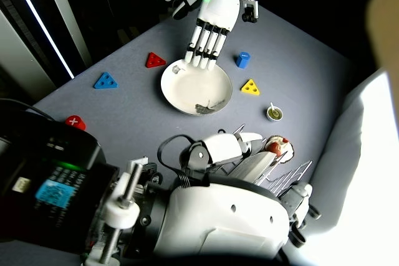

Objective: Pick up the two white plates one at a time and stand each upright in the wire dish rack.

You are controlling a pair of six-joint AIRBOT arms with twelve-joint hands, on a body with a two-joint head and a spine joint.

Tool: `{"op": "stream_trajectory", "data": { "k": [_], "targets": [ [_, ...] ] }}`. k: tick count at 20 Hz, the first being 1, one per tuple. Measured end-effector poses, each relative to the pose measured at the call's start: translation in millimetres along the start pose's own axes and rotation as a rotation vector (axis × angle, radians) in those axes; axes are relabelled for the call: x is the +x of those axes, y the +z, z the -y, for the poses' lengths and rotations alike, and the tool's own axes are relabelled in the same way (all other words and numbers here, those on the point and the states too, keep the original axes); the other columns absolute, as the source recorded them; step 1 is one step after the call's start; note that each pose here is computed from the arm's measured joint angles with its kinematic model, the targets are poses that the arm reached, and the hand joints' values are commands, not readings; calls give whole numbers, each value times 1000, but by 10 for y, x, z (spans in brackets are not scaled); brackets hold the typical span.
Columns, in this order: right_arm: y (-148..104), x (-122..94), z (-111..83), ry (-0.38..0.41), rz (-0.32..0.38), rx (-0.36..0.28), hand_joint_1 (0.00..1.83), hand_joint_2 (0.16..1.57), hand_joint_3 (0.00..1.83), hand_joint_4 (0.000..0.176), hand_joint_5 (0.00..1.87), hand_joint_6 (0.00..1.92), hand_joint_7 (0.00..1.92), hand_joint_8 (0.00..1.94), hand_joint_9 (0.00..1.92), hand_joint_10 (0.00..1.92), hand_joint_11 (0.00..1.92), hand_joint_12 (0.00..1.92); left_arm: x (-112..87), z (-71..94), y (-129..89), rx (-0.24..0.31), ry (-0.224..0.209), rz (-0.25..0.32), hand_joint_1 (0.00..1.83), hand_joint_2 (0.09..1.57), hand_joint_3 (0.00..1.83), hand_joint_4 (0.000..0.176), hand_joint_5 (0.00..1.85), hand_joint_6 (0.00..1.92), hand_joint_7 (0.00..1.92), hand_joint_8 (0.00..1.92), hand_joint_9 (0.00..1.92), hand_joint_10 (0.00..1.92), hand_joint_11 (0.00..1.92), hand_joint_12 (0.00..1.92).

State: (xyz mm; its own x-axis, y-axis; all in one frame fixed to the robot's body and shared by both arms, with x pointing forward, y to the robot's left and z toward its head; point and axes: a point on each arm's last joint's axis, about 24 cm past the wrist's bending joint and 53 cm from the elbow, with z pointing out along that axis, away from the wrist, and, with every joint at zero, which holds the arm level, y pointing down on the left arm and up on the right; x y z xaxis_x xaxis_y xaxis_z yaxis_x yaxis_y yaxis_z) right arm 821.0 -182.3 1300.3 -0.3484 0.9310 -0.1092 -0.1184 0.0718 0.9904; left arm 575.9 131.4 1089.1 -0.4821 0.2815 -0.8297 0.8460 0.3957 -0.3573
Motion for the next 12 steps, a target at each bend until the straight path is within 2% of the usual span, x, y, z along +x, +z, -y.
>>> {"op": "stream_trajectory", "data": {
  "k": [3, 4, 5, 6, 8, 9, 12],
  "targets": [
    [-91, 125, -338, -184, -39, -142, 944, 941, 0, 0, 692, 2, 718, 0, 757, 0, 643, 240, 32, -47, 9, -19, 3, -10, 7, 969, 1, 0, 131, 0, 147, 1, 136, 1, 161, 7],
    [-161, 237, -502, -266, -68, -217, 946, 931, 0, 0, 718, 10, 690, 0, 683, 0, 534, 195, 48, -60, 23, -25, 2, -14, 22, 967, 0, 0, 140, 4, 154, 4, 137, 2, 160, 6],
    [-220, 327, -605, -317, -91, -267, 946, 931, 0, 0, 718, 10, 690, 0, 683, 0, 534, 195, 64, -63, 33, -26, 7, -20, 22, 967, 0, 0, 140, 4, 154, 4, 137, 2, 160, 6],
    [-344, 580, -773, -402, -150, -358, 975, 925, 0, 0, 694, 0, 654, 0, 627, 0, 434, 148, 78, -82, 42, -33, 7, -23, 22, 966, 0, 0, 133, 1, 147, 2, 131, 2, 162, 6],
    [-443, 856, -842, -465, -214, -415, 940, 945, 2, 0, 661, 0, 614, 0, 578, 0, 389, 126, 92, -100, 40, -41, 5, -27, 18, 964, 0, 0, 137, 3, 155, 5, 136, 4, 167, 8],
    [-488, 993, -809, -503, -246, -428, 832, 971, 10, 0, 544, 0, 510, 0, 485, 0, 312, 90, 103, -101, 42, -41, 9, -32, 19, 964, 0, 0, 123, 1, 152, 2, 138, 4, 163, 6],
    [-586, 1223, -665, -631, -300, -428, 723, 938, 0, 0, 427, 0, 429, 0, 409, 0, 271, 67, 144, -110, 41, -44, 19, -47, 23, 962, 0, 0, 128, 8, 151, 8, 144, 10, 172, 17]
  ]
}}
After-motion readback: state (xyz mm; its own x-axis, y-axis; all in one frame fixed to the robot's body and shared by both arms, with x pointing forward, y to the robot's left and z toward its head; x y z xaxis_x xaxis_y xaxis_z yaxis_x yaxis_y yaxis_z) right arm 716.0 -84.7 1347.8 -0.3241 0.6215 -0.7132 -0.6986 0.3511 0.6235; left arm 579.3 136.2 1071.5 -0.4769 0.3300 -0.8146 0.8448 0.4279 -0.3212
